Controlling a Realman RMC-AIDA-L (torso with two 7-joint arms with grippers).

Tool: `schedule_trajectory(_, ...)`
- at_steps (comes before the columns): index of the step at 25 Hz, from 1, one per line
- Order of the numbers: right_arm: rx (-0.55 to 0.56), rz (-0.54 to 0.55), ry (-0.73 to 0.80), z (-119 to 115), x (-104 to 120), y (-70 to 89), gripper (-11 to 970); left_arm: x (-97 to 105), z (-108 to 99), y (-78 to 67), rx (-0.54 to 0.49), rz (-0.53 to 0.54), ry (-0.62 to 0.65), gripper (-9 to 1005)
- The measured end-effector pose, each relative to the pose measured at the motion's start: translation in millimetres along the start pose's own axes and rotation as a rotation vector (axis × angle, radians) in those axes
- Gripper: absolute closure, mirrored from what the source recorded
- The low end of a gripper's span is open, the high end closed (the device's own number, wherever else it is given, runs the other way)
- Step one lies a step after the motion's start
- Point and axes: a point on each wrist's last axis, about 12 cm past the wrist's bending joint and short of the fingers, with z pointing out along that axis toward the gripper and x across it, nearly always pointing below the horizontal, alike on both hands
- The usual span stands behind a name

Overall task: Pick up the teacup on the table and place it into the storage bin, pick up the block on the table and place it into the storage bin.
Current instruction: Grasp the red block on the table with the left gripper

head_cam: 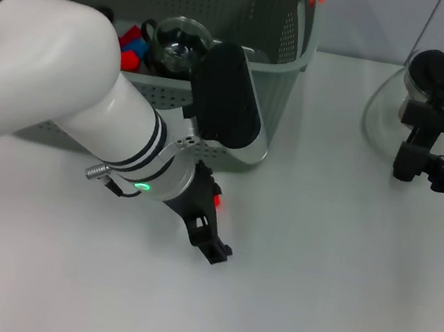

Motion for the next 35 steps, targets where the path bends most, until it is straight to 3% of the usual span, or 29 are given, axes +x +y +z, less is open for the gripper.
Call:
schedule_trajectory(4, 0.002, -0.001, 0.000, -1, 0, 0.1, 14, -4, -11, -5.3, 0.064, 0.011, -0.047, 122)
schedule_trajectory(9, 0.002, -0.002, 0.001, -1, 0, 0.3, 14, -2, -17, 1.1, 0.072, -0.006, -0.081, 135)
schedule_trajectory(17, 0.000, -0.005, 0.002, -1, 2, 0.4, 14, 5, 0, 12.7, 0.028, -0.029, -0.057, 156)
schedule_trajectory(30, -0.001, -0.005, 0.004, 0, 2, 0.6, 14, 7, 3, 17.0, 0.001, -0.031, -0.065, 190)
schedule_trajectory(35, -0.002, -0.004, 0.005, 0, 2, 0.6, 14, 7, 2, 18.7, -0.010, -0.031, -0.072, 428)
